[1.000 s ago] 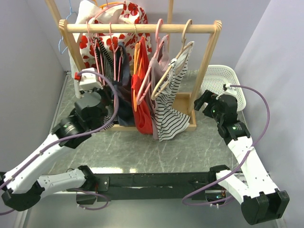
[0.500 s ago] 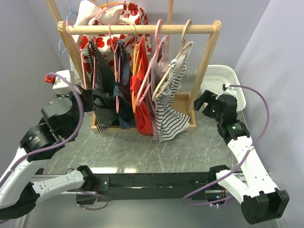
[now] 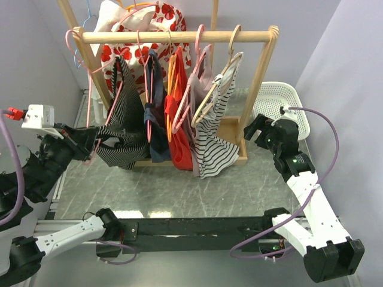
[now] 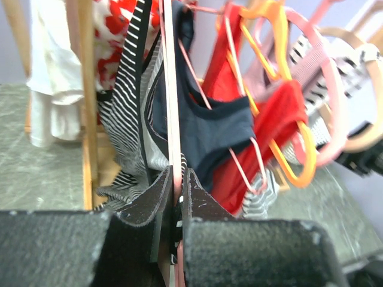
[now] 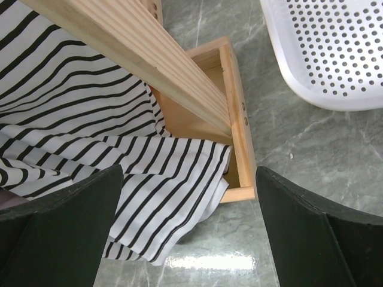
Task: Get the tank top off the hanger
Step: Pick up the hanger from the clothesline.
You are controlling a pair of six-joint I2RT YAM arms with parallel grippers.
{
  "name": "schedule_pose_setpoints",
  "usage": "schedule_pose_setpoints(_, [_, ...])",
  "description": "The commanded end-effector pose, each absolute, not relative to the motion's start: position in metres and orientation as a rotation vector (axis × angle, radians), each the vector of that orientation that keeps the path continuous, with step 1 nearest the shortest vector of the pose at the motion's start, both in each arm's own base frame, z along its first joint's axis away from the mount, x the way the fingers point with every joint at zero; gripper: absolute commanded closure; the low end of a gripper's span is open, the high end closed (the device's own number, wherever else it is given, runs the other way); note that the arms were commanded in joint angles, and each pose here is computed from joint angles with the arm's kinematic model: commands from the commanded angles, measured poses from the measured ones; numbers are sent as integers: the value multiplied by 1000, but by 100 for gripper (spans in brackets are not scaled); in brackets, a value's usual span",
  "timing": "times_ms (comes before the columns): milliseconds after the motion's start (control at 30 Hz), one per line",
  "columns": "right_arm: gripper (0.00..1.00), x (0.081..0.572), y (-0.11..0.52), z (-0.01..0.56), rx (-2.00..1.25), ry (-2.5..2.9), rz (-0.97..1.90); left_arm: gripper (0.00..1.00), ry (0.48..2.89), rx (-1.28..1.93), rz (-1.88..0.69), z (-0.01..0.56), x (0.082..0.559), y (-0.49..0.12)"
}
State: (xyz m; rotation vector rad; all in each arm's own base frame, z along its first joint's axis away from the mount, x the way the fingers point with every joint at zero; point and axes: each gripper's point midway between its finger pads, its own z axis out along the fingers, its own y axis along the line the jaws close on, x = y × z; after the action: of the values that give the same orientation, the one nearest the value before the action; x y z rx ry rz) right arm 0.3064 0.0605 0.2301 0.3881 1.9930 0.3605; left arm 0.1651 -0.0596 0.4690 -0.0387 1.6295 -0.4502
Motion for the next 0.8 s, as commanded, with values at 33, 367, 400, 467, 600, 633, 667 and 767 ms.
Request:
schedule_pose_setpoints(33, [0, 302, 58, 249, 370, 1947, 362, 99, 1646, 48, -591, 471, 142, -71])
schedule_pose_setpoints(367, [0, 292, 61, 271, 333, 1919, 389, 99, 1604, 7, -707, 490, 101, -39])
schedule_pose_setpoints(400, [0, 290, 61, 273, 320, 1919, 392, 99, 1611, 24, -720, 491, 96, -39])
schedule_pose_setpoints(467, [0, 286, 62, 282, 309, 1902, 399, 99, 1632, 85, -776, 493, 83, -44])
schedule_pose_setpoints(600, [0, 280, 61, 293, 304, 1874, 407, 99, 1683, 153, -815, 481, 69, -49])
schedule_pose_setpoints(633, [0, 278, 60, 295, 304, 1871, 407, 99, 1720, 145, -808, 473, 65, -46])
schedule_pose_setpoints(667, [0, 278, 60, 298, 302, 1865, 407, 99, 1726, 131, -801, 471, 64, -43])
schedule_pose_setpoints(767, [0, 275, 60, 302, 296, 1861, 406, 99, 1715, 178, -853, 468, 50, -44])
